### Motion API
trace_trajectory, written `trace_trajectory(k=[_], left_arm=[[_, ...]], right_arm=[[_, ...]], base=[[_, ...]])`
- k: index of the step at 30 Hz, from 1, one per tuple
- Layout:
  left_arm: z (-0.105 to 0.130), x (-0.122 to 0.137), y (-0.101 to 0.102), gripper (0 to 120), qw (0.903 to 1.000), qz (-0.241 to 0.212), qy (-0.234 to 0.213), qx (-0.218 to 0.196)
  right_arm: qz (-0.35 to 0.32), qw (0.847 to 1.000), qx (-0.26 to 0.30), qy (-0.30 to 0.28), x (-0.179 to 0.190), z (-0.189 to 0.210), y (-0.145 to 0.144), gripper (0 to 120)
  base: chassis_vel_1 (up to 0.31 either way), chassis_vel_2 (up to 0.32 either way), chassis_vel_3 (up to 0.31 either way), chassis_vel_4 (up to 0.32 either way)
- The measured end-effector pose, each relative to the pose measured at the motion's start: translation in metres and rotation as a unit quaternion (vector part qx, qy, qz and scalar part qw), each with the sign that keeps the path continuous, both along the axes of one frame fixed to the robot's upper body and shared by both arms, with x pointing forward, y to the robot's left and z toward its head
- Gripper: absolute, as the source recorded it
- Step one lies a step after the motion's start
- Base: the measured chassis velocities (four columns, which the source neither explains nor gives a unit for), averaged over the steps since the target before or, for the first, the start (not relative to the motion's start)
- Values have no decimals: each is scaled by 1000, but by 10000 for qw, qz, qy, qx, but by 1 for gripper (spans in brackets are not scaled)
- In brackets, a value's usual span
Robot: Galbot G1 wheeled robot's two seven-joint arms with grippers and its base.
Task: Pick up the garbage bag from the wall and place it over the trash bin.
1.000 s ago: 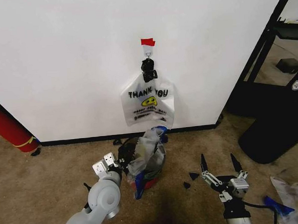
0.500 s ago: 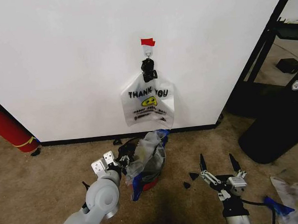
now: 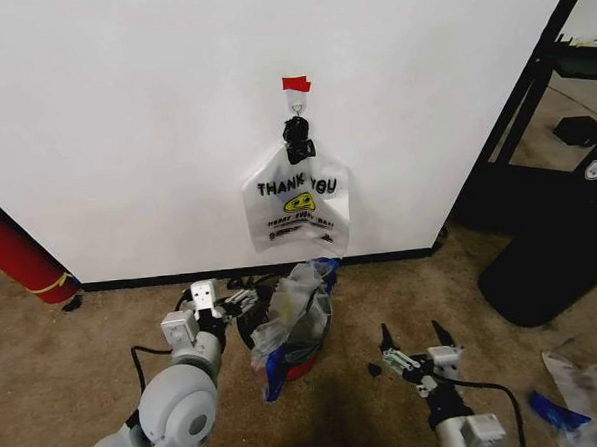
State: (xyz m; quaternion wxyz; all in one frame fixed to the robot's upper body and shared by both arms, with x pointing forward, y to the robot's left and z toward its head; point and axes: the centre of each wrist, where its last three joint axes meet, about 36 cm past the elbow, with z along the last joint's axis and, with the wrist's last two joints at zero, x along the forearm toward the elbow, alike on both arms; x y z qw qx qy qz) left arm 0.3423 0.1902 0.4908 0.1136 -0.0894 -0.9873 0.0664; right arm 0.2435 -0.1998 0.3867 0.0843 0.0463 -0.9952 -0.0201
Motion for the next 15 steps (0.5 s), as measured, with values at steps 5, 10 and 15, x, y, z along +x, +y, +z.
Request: trace_trajectory(k=[5,10,15], left_arm=[[5,-3,8,100,9991,-179,-350,162],[12,-12,9,100,9981,-231,-521,224],[12,-14,8,100,9981,-235,-526,202]], right_arm=[[409,9989,89,213,52,7,15,100],[690,9962,163,498,83,12,41,100],[742,9937,18,843,95,20,61,100]], base=[[0,0,0,0],[0,0,0,0],[0,0,0,0]])
